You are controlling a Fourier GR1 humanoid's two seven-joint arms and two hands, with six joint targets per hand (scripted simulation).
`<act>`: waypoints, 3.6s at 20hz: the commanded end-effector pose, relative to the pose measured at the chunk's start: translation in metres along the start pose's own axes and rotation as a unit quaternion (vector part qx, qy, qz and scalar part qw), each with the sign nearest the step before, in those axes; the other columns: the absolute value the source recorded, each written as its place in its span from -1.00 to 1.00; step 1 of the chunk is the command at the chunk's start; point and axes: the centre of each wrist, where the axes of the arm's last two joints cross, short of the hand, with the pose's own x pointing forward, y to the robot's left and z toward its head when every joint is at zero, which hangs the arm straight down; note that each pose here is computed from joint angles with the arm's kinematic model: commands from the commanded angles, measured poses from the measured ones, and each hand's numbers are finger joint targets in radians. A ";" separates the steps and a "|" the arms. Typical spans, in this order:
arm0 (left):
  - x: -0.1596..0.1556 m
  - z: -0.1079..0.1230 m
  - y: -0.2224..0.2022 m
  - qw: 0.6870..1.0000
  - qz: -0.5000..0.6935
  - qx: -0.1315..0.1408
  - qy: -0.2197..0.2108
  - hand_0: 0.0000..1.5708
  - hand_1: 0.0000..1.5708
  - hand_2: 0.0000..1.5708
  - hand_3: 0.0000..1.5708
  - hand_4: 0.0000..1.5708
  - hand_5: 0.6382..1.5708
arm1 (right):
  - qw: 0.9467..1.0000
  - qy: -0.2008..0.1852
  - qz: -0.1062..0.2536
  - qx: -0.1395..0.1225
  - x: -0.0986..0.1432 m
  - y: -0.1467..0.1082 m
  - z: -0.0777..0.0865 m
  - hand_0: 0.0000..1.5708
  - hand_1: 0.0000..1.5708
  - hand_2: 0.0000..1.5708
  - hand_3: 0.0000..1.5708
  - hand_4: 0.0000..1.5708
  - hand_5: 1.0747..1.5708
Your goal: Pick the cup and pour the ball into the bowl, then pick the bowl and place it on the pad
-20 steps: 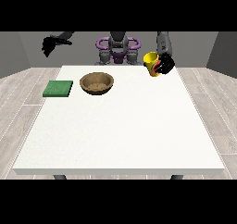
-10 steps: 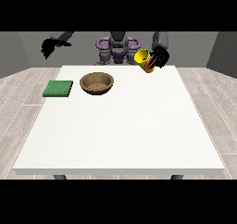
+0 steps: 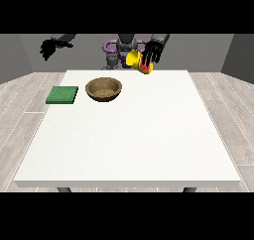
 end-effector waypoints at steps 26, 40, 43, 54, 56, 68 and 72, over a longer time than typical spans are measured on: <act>0.141 0.007 -0.008 0.868 -0.433 -0.022 -0.243 0.84 0.84 1.00 1.00 0.95 0.07 | 0.999 0.033 -0.031 -0.013 -0.013 0.019 -0.021 -1.00 -1.00 -1.00 -1.00 -1.00 0.98; 0.053 0.049 -0.016 0.921 0.362 0.010 0.140 -1.00 -1.00 -1.00 -1.00 -1.00 0.95 | 0.999 0.000 -0.041 -0.027 -0.012 0.047 -0.031 -1.00 -1.00 -1.00 -1.00 -0.61 0.99; 0.047 0.058 -0.008 0.880 0.465 0.012 0.096 -1.00 -1.00 -1.00 -1.00 -1.00 0.98 | 0.999 -0.003 -0.034 -0.037 -0.016 0.076 -0.040 -1.00 -1.00 -1.00 -1.00 -0.62 1.00; -0.007 0.099 -0.021 0.829 0.558 -0.020 -0.027 -1.00 -1.00 -1.00 -1.00 -1.00 0.98 | 0.992 -0.015 -0.052 -0.118 -0.040 0.130 -0.058 -1.00 -1.00 -1.00 -1.00 -0.60 0.99; -0.022 0.095 -0.007 0.828 0.559 -0.027 -0.012 -1.00 -1.00 -1.00 -1.00 -1.00 0.98 | 0.992 0.009 -0.054 -0.114 -0.051 0.109 -0.052 -1.00 -1.00 -1.00 -1.00 -0.64 0.99; -0.021 0.091 0.017 0.834 0.551 -0.005 -0.034 -1.00 -1.00 -1.00 -1.00 -1.00 0.99 | 0.991 0.003 -0.055 -0.122 -0.082 0.124 -0.059 -1.00 -1.00 -1.00 -1.00 -0.87 0.97; -0.049 0.087 0.031 0.830 0.557 -0.003 -0.028 -1.00 -1.00 -1.00 -1.00 -1.00 0.99 | 0.990 0.004 -0.068 -0.121 -0.074 0.116 -0.069 -1.00 -1.00 -1.00 -1.00 -0.82 0.98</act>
